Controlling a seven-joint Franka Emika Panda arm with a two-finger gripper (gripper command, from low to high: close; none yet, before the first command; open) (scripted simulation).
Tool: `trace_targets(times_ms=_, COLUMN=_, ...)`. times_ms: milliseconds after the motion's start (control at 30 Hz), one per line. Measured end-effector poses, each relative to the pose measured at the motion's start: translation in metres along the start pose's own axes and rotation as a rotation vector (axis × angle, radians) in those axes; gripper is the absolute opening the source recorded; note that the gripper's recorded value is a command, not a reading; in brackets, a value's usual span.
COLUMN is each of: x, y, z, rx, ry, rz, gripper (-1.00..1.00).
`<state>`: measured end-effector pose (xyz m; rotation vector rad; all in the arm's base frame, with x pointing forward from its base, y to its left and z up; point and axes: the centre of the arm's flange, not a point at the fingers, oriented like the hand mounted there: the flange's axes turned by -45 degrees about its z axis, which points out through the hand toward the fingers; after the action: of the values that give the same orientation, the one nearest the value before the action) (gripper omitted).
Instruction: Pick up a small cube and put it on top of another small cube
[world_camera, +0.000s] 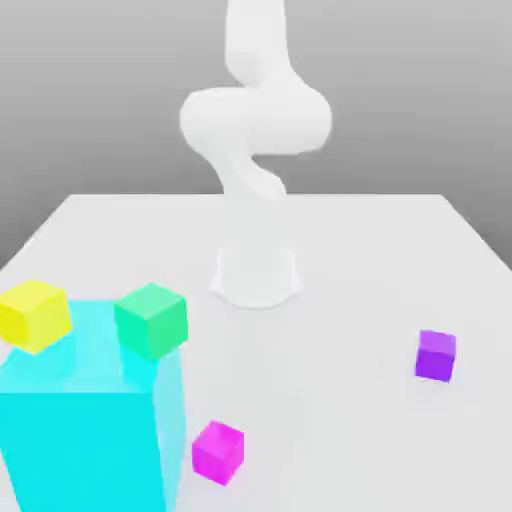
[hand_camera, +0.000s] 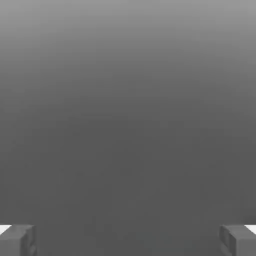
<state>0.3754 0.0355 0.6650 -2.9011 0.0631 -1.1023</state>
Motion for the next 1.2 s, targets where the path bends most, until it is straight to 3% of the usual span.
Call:
trace_targets(times_ms=400, x=-0.154, y=-0.15, z=0.201, rx=0.001, ry=-0.361, rz=0.157, gripper=0.0)
trace_targets(times_ms=800, x=-0.408, y=-0.222, z=0.261, rx=-0.133, ry=-0.691, rz=0.246, gripper=0.0)
trace_targets(times_ms=1100, x=-0.46, y=-0.219, z=0.305, rx=-0.15, ry=-0.714, rz=0.271, gripper=0.0)
trace_targets(times_ms=1133, x=-0.465, y=-0.218, z=0.31, rx=-0.152, ry=-0.714, rz=0.269, gripper=-1.0)
trace_targets(times_ms=1200, x=-0.465, y=-0.218, z=0.31, rx=-0.152, ry=-0.714, rz=0.269, gripper=-1.0)
